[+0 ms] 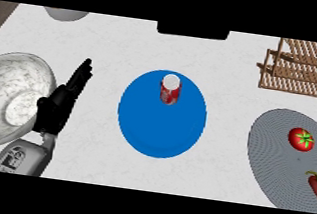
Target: Pick the bell pepper from the placemat and place it in the tiered shelf
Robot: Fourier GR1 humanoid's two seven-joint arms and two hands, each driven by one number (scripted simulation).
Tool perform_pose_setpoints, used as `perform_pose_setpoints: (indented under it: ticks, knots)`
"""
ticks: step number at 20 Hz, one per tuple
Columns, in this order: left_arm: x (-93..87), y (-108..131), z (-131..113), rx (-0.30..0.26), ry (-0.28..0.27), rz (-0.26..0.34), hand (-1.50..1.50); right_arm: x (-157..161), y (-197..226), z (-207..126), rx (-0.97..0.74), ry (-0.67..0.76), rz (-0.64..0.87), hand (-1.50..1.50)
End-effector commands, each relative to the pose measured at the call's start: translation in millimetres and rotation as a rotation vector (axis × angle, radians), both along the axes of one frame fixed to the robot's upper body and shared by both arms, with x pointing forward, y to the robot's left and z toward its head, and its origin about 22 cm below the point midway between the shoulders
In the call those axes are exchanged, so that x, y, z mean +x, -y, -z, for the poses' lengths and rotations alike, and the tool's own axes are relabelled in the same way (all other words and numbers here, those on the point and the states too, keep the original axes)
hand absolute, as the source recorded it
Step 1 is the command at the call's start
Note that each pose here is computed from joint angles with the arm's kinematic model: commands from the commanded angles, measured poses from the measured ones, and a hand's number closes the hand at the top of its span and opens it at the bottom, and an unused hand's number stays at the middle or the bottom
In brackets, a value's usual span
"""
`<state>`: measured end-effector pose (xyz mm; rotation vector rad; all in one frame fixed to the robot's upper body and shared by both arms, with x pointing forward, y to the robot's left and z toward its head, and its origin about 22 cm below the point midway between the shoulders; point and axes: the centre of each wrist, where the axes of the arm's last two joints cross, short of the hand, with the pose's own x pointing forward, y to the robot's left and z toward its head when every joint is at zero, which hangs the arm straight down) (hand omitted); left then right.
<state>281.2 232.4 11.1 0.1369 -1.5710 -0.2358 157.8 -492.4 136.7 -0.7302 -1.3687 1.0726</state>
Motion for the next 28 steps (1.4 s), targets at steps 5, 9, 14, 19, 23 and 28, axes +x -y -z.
perform_pose_setpoints:
  ticks: [5,9,14,19,23,28]
  knots:
    - [-2.1,11.1,-13.0,0.008,-0.009,0.003,0.0,-23.2,-53.3,-3.3,-0.053,-0.004,0.046,-1.5]
    - [-13.7,2.4,-9.4,-0.005,-0.007,0.018,0.0,-30.6,-56.6,23.9,-0.044,0.019,0.062,-1.5]
    - [3.6,6.0,-12.0,0.005,0.013,0.013,0.0,-25.6,-58.0,2.4,-0.06,0.051,0.08,-1.5]
    - [-2.5,15.0,-8.2,0.011,0.012,0.024,0.0,-39.4,-65.2,36.7,-0.049,0.023,0.102,-1.5]
    - [10.7,8.8,-16.1,-0.013,0.013,0.03,0.0,-29.1,-74.4,35.7,-0.047,0.012,0.099,-1.5]
    - [7.9,12.2,5.1,0.008,0.005,0.035,0.0,-34.2,-64.4,34.8,-0.084,0.004,0.119,-1.5]
